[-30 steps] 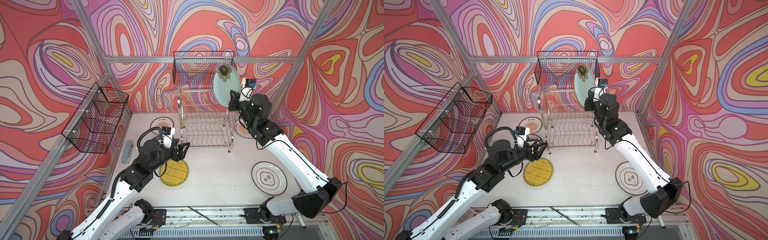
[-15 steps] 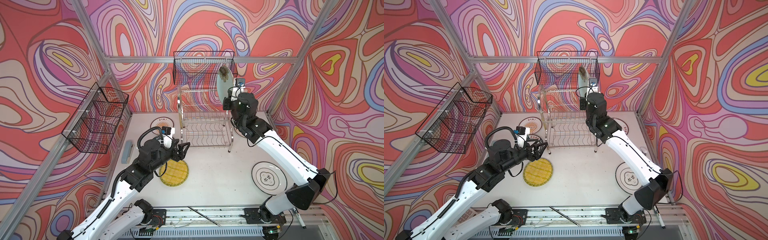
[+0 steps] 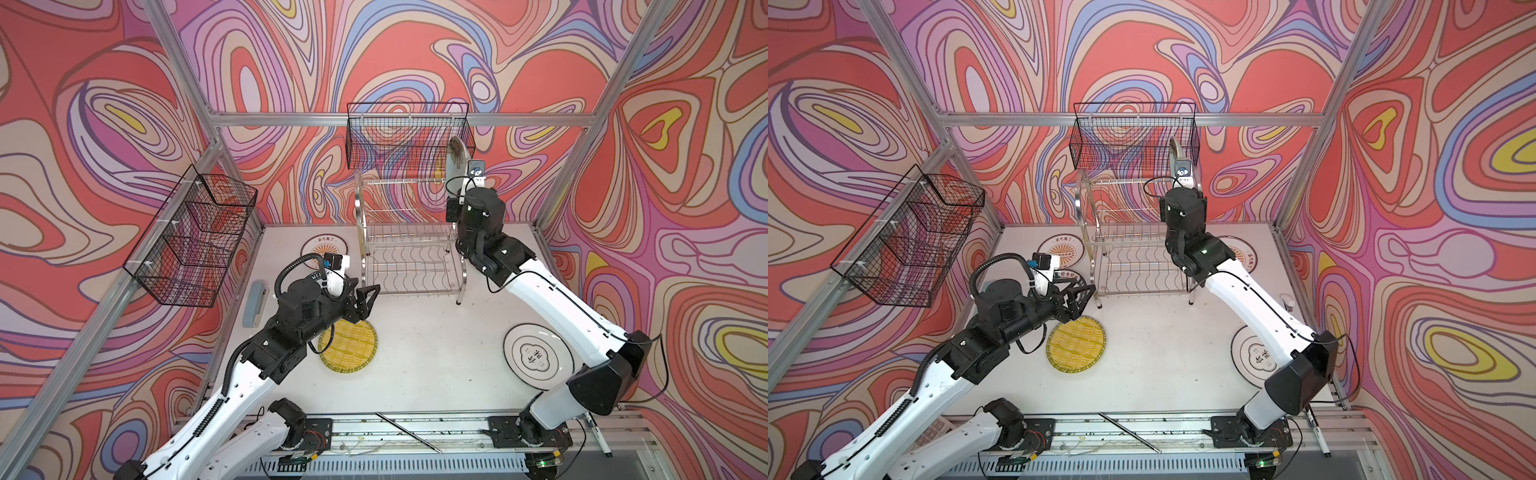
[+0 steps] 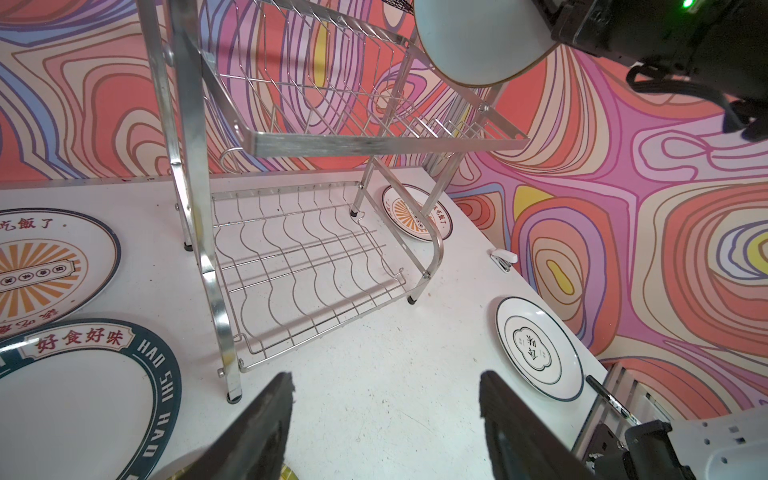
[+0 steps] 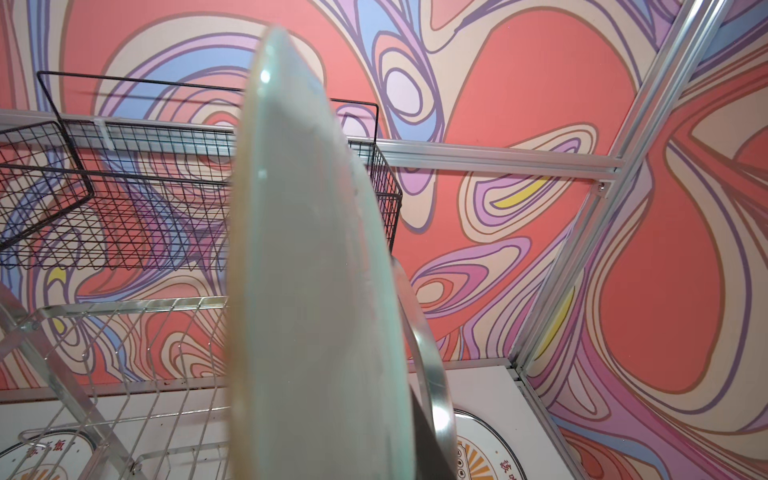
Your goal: Load the plates into the dish rack
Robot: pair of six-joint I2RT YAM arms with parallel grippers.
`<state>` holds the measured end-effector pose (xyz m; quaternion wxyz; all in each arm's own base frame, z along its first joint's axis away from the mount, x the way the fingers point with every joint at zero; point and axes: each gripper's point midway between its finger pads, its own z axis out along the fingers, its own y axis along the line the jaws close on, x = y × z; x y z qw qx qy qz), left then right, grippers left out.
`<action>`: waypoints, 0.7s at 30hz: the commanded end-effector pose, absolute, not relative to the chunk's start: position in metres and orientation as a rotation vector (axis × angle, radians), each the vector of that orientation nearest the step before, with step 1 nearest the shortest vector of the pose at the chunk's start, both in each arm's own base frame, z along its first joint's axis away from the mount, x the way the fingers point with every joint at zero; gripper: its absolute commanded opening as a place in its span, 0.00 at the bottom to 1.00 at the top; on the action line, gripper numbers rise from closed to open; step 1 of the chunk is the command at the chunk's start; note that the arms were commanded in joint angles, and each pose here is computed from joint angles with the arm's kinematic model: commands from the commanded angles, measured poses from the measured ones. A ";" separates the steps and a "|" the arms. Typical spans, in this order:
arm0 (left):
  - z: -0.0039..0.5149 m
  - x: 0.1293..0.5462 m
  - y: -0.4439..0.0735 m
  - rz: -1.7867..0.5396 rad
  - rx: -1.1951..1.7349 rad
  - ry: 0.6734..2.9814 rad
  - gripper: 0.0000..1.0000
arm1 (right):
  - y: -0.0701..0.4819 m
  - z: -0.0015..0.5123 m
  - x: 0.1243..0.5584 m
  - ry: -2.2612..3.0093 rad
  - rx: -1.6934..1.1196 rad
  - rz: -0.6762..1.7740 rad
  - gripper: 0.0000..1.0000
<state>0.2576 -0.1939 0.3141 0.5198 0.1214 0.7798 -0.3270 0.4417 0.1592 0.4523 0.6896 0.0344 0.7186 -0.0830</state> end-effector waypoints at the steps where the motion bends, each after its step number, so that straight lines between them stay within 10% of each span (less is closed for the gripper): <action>1: 0.315 0.258 -0.193 -0.783 0.282 1.862 0.73 | 0.146 0.487 0.432 1.499 0.198 -0.162 0.00; 21: 0.318 0.257 -0.192 -0.768 0.296 1.867 0.73 | 0.155 0.455 0.444 1.567 0.181 -0.174 0.00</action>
